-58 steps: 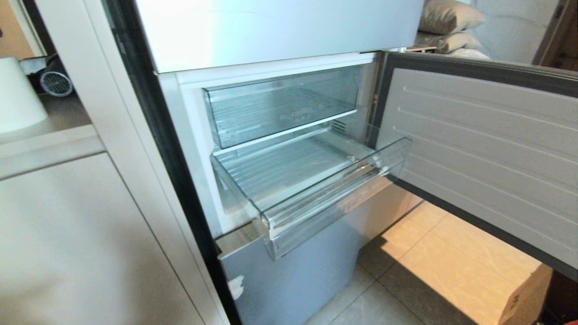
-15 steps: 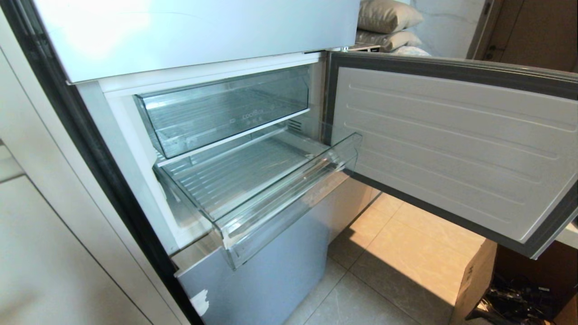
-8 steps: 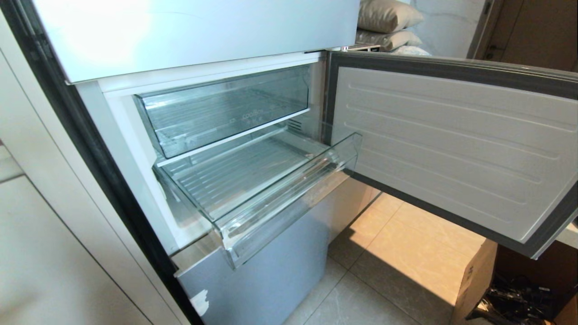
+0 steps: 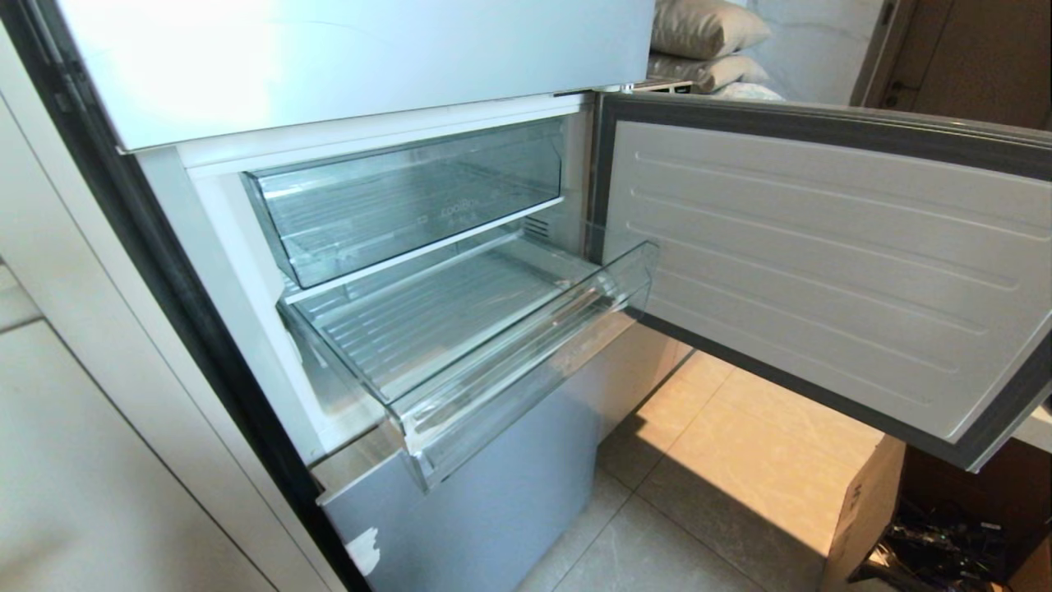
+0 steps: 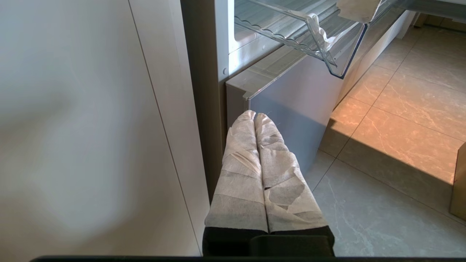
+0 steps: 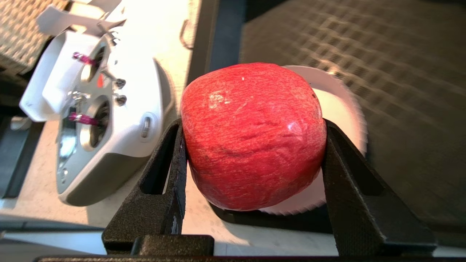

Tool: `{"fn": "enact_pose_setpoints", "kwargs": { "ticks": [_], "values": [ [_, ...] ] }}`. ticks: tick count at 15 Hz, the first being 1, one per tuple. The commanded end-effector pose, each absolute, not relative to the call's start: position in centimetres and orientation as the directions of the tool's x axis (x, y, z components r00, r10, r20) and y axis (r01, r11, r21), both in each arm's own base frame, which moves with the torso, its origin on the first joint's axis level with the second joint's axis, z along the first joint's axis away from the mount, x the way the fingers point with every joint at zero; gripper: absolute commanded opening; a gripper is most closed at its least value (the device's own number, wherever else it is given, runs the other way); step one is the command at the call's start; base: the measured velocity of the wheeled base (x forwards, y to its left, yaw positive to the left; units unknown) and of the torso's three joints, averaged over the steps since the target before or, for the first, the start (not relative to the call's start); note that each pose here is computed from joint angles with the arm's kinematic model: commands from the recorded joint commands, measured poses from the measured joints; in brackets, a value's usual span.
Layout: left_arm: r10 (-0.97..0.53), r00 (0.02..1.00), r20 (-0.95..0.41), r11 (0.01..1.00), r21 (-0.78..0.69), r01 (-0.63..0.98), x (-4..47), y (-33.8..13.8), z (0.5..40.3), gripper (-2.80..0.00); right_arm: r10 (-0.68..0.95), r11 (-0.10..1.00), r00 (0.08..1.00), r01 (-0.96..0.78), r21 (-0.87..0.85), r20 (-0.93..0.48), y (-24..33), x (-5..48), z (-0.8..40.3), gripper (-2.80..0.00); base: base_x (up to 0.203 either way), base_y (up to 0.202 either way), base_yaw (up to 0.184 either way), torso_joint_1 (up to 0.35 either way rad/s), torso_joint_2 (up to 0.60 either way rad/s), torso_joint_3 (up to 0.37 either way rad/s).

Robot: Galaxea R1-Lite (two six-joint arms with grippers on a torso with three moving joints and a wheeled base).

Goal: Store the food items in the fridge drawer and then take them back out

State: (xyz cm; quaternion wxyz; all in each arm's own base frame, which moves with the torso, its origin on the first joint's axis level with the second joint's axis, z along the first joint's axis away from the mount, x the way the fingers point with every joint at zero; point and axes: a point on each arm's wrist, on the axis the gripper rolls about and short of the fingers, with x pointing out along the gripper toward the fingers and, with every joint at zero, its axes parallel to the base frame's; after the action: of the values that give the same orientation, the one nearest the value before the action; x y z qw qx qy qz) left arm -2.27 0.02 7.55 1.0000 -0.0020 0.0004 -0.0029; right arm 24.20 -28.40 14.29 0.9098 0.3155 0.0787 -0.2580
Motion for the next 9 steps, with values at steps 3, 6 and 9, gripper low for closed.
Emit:
{"fn": "enact_pose_setpoints", "kwargs": {
  "ticks": [3,6,9],
  "values": [
    [-0.005,1.000,-0.002,1.000,-0.005,0.005,-2.27,0.02,7.55,-2.80,-0.399,0.678,0.867,0.499,0.540,-0.299,-29.20,25.05,13.84,-2.80,0.000,0.000,0.000,0.000,0.00,0.000],
    [-0.006,1.000,-0.002,1.000,-0.005,0.006,-2.27,0.02,7.55,-2.80,-0.388,0.686,0.872,0.489,0.539,-0.298,-28.84,25.50,13.89,-2.80,0.000,0.000,0.000,0.000,0.00,0.000],
    [-0.006,1.000,-0.002,1.000,-0.005,0.006,-2.27,0.02,7.55,-2.80,-0.386,0.687,0.874,0.486,0.541,-0.296,-28.52,25.38,14.25,-2.80,0.000,0.000,0.000,0.000,0.00,0.000]
  ]
}}
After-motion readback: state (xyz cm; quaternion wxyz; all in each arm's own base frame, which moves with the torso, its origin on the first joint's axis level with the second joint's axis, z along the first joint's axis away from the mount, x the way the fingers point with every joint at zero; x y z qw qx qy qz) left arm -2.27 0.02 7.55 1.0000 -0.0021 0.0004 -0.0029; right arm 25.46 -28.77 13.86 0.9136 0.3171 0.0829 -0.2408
